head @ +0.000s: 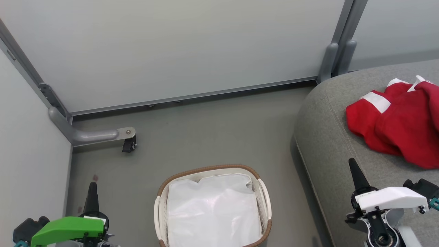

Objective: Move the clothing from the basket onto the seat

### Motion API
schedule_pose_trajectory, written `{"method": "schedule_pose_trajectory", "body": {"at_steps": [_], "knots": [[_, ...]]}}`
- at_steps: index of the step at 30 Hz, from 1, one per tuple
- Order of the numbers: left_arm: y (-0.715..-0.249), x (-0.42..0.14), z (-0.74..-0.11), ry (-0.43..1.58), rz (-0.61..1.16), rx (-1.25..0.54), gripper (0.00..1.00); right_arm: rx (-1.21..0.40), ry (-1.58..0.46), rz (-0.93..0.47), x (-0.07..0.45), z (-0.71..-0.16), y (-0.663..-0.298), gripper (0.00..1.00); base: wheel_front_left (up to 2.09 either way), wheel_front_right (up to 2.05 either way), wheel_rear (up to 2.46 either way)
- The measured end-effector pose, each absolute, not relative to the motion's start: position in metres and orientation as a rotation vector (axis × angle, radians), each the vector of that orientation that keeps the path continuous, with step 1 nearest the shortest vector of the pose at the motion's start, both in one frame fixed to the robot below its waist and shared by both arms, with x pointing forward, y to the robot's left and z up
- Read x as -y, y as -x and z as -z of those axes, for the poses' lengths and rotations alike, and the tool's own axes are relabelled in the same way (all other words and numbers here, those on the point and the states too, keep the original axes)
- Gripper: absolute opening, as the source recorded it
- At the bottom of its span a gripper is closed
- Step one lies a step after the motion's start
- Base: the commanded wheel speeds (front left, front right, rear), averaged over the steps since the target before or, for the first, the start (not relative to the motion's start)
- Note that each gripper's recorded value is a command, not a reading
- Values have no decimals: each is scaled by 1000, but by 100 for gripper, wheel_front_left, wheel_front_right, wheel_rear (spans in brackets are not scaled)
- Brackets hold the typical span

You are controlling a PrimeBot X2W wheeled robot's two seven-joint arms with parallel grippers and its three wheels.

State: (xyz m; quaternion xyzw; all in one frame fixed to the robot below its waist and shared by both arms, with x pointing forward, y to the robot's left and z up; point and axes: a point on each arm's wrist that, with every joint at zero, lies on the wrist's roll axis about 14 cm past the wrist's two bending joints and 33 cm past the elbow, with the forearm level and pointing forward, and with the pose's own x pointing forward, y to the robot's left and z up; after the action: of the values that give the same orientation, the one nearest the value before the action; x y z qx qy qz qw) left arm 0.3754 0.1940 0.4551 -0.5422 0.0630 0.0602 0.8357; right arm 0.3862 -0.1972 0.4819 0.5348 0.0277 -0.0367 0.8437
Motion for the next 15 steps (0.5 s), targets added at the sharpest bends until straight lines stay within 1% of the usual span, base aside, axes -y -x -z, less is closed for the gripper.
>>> {"method": "schedule_pose_trajectory", "body": {"at_steps": [15], "knots": [[-379,-194,-467,1287,-104,-106,0,-45,-1275,65,198,-488,-387,0,0,0,0]]}}
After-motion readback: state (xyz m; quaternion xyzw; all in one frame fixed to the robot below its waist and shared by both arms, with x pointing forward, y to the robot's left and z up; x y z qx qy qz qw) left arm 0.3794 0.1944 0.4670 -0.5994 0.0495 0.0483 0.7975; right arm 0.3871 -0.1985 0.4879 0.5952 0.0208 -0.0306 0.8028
